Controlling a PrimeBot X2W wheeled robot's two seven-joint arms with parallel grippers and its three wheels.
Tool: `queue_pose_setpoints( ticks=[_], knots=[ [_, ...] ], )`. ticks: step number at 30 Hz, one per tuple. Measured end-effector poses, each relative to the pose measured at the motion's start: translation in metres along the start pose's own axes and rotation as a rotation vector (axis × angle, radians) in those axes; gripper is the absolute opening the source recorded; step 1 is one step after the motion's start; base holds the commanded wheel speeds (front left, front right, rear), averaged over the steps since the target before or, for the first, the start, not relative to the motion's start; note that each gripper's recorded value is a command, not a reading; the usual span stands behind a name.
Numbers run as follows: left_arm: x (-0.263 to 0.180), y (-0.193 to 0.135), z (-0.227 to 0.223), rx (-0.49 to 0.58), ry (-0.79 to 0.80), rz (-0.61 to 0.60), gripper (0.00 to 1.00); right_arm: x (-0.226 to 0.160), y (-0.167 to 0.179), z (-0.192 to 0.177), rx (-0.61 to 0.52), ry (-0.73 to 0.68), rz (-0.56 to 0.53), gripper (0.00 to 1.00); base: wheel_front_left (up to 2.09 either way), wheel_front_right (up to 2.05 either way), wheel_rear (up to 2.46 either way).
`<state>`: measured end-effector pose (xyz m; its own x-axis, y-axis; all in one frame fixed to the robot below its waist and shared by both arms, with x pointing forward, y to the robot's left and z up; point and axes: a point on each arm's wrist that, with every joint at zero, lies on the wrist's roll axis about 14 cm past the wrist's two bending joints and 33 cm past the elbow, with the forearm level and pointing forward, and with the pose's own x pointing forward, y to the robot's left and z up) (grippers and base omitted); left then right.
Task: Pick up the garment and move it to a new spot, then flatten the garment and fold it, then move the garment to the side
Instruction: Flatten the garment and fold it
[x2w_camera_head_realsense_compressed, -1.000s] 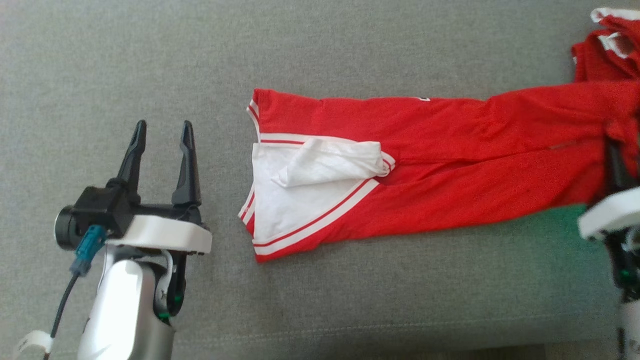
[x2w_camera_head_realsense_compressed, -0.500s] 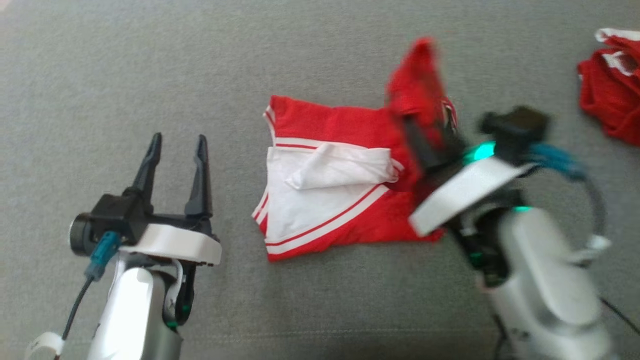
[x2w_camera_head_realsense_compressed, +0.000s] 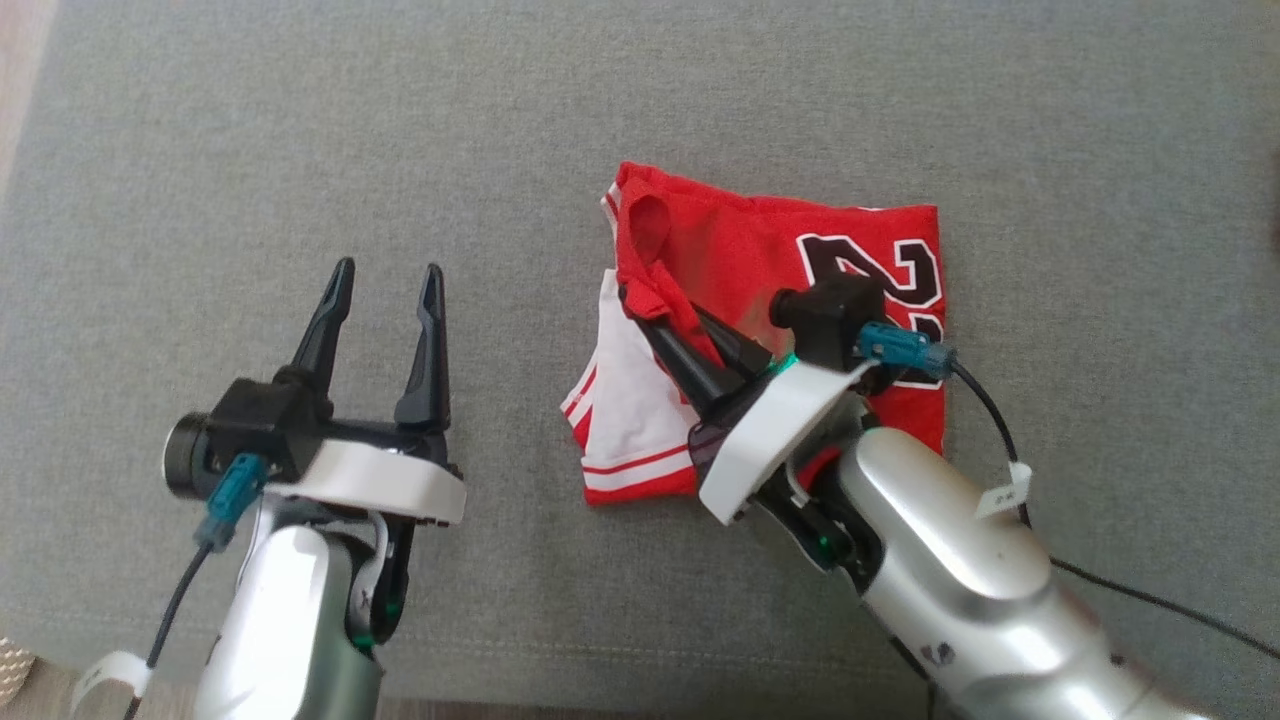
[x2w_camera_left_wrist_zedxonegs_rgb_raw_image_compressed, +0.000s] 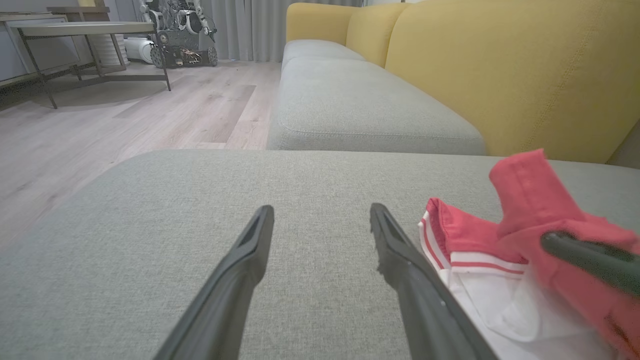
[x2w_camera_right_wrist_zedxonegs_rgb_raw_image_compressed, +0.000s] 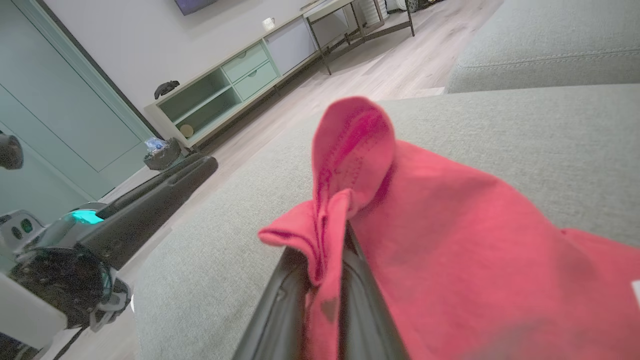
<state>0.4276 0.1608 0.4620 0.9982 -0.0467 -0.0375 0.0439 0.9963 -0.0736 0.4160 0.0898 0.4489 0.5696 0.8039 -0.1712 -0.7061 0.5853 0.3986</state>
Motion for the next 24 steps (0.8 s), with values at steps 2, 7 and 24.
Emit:
queue_pose_setpoints(
  ticks=[2,7,24],
  knots=[
    [0.002,0.001,0.0,0.002,-0.002,0.002,1.0,0.005,-0.001,-0.005,0.001,0.012,0.009,0.0,0.0,0.0,0.0],
    [0.003,0.0,-0.003,0.003,0.007,0.0,1.0,0.01,-0.007,-0.013,0.012,0.023,0.007,1.0,0.0,0.0,0.0],
    [0.016,-0.023,-0.001,-0.022,-0.01,-0.055,1.0,-0.041,-0.094,0.097,-0.117,-0.382,-0.267,1.0,0.0,0.0,0.0]
  ],
)
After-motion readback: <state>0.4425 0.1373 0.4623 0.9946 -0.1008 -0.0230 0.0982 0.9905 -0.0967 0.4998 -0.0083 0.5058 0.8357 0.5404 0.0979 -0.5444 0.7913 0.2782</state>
